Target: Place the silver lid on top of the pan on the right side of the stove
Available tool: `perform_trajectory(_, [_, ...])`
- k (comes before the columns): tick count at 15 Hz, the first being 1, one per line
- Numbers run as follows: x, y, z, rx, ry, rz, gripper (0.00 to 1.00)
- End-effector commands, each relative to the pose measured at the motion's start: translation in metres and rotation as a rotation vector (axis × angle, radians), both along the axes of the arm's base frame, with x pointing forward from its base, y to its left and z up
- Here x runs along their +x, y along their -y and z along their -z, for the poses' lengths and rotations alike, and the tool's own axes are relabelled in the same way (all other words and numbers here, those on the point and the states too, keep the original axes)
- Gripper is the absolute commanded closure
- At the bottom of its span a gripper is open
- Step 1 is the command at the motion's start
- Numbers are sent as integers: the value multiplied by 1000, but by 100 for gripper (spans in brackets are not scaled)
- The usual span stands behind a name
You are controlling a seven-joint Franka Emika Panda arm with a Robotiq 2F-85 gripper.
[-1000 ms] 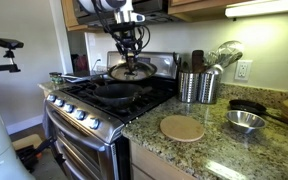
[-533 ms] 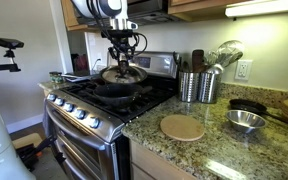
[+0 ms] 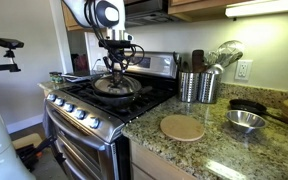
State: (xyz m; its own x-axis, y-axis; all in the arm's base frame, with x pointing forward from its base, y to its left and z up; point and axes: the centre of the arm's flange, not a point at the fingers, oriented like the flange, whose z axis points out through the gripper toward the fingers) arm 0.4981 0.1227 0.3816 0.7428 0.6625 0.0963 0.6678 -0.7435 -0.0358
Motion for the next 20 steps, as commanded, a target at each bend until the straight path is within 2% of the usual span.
perform_trajectory(1, [-13,3,11,-5,11,-45,79])
perform_trajectory(6, [-13,6,28,-31,39,-63,79])
perform_trajectory(16, [-31,3,19,-69,136,-119,79])
perform_trajectory(19, [-35,6,23,-85,128,-122,79])
perform_trajectory(20, [-35,6,25,-90,125,-117,53])
